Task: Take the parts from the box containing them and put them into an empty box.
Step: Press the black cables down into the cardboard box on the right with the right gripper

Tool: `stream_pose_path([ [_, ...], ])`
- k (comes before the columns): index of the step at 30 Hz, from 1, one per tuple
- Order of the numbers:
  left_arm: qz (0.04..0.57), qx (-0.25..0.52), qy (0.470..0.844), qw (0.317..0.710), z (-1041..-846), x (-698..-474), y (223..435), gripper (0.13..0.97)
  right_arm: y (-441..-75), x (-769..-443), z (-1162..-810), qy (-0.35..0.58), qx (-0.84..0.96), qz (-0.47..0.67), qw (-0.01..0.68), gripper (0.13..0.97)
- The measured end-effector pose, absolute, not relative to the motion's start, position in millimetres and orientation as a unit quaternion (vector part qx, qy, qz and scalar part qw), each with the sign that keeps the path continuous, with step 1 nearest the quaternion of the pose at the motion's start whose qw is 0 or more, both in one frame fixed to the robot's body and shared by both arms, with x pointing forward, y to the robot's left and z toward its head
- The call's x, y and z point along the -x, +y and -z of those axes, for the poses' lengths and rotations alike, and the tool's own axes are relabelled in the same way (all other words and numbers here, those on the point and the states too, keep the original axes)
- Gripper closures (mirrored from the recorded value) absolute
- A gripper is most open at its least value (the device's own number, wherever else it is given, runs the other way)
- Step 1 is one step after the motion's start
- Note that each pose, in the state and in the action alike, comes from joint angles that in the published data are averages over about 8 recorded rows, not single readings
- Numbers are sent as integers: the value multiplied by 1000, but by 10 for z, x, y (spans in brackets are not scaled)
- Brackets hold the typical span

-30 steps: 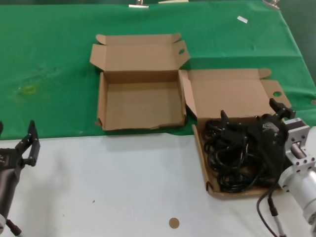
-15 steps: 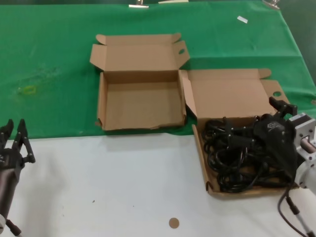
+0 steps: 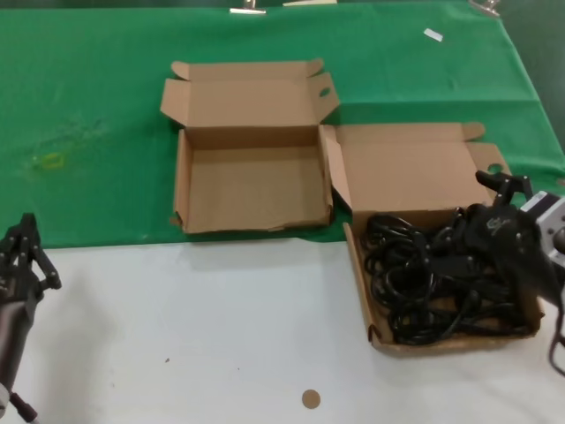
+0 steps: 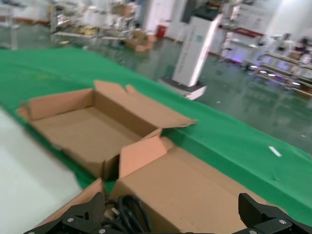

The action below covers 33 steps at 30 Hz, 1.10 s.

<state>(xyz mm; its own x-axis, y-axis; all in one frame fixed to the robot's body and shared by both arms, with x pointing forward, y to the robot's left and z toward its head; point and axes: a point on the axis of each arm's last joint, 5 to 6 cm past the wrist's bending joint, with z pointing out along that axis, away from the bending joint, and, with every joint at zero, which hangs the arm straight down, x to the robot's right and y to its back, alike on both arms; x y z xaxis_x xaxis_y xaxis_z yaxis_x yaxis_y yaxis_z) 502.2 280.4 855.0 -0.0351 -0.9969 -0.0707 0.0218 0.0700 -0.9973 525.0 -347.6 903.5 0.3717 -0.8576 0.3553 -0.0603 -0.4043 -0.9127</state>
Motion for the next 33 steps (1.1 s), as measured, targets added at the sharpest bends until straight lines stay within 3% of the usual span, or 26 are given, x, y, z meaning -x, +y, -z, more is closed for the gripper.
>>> stream_pose_path([
  [17,496,468,521,513,-8550,-5022,2804,953,-3951,-5300,-9652,185,814,415,362,130],
  [33,496,468,521,513,-8550,-5022,2804,953,-4137,-5397,-9857,56,889,346,294,130],
])
